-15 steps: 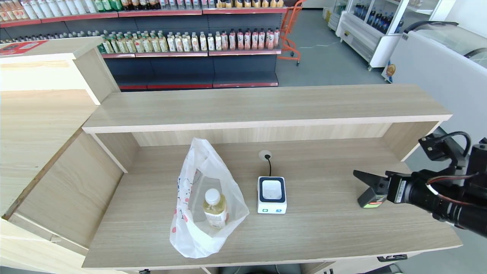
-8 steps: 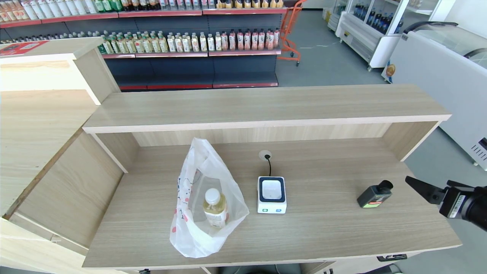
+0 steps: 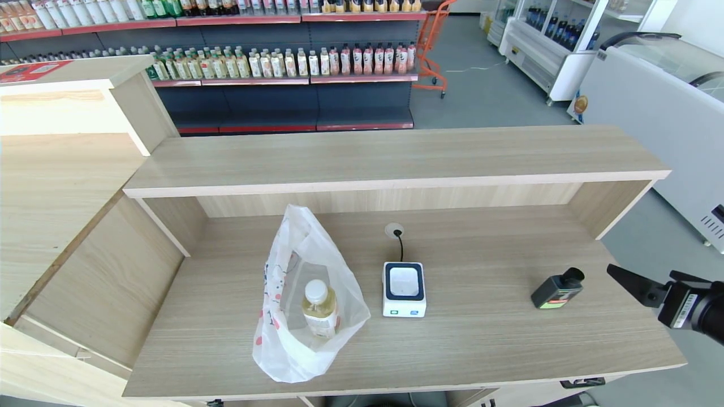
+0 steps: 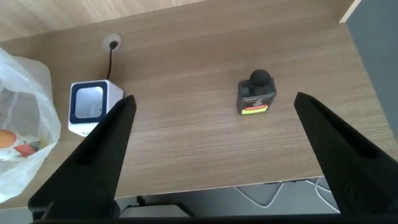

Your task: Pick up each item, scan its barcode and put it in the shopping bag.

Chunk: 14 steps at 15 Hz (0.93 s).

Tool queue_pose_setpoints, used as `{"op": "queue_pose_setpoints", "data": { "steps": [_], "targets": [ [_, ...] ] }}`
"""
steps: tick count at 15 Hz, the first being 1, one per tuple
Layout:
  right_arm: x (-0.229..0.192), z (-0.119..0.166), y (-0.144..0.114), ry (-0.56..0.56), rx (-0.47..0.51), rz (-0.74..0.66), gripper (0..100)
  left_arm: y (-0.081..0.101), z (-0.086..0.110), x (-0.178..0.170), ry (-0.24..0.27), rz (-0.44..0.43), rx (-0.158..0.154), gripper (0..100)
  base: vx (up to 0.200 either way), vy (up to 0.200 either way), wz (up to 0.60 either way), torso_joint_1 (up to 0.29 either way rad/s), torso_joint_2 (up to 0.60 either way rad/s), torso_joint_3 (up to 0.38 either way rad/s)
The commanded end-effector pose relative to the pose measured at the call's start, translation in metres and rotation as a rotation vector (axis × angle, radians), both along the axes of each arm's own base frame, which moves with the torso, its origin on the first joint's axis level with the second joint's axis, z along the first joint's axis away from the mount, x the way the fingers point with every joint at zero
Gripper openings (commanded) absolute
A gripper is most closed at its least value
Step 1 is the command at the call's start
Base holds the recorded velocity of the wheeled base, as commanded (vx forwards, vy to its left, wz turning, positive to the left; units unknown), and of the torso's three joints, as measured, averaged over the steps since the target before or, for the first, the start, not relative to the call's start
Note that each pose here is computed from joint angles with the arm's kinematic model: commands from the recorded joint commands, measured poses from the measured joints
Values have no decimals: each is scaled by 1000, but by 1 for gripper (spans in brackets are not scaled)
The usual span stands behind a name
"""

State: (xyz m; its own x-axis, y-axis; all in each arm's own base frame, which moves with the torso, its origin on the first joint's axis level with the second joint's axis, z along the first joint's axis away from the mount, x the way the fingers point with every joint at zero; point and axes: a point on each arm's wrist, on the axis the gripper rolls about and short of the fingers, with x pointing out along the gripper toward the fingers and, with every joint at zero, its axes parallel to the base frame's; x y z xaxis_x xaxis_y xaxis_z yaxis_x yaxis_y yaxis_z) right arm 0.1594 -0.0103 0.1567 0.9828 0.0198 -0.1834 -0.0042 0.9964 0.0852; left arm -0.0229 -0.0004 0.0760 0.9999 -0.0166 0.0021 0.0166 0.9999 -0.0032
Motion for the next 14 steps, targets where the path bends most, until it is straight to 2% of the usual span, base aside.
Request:
{"op": "queue_pose_setpoints", "data": {
  "steps": [1, 6, 14],
  "targets": [
    [1, 0, 0, 0, 0, 0, 100, 0, 0, 0, -1, 0, 0, 100, 0, -200, 0, -2, 2, -2],
    [1, 1, -1, -1, -6, -36, 100, 0, 0, 0, -1, 1, -1, 100, 0, -200, 0, 0, 0, -1],
    [-4, -7, -1, 119, -3, -52, 100, 0, 0, 0, -1, 1, -3, 100, 0, -200, 0, 3, 2, -1]
  ]
}}
